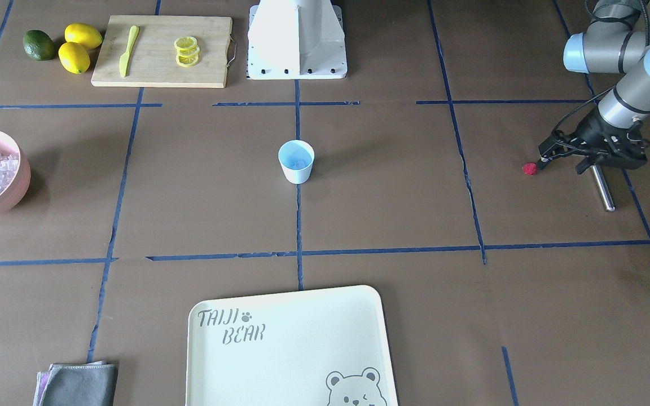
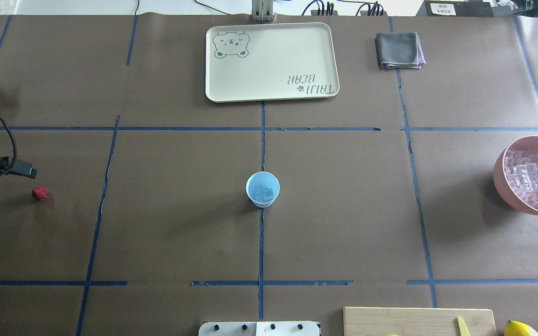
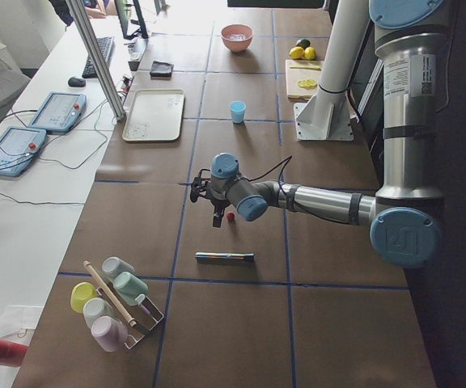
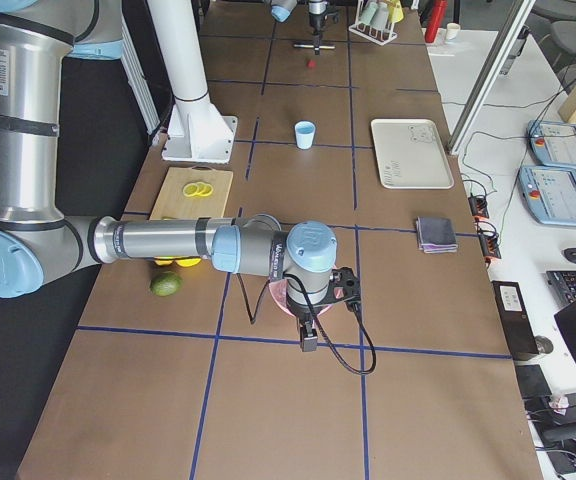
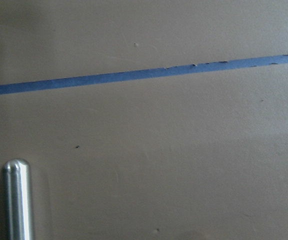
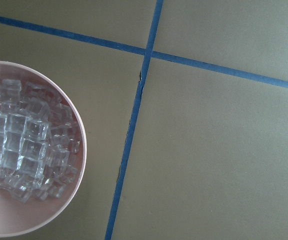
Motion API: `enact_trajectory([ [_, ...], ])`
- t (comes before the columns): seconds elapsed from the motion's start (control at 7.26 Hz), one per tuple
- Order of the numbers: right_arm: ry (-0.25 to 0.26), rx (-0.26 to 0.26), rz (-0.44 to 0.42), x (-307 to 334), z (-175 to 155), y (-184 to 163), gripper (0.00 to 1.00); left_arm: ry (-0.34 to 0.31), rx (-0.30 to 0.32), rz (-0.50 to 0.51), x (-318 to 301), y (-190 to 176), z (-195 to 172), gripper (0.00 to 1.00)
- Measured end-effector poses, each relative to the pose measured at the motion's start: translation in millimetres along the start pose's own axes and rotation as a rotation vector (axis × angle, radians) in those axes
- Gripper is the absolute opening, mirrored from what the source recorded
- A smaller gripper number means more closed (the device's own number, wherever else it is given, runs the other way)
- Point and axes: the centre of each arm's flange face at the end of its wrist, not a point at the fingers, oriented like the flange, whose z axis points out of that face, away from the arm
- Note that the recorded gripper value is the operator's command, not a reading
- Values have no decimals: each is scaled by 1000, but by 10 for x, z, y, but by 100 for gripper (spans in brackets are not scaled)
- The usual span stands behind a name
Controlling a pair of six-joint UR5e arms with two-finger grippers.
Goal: Mash ice and strawberries in cup
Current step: 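Move the left gripper down toward the red strawberry on the table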
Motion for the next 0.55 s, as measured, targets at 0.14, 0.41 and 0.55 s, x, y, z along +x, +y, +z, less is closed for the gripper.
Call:
enact_trajectory([
  [0.14,0,0,1,1,3,2,100,-6,2,-7,125,104,134,100],
  [0.41,-1,-2,2,5,11,17,100,-24,0,-3,246,238,298,90],
  [0.55,-1,-4,2,9,19,30,100,-34,6,2,267,263,336,58],
])
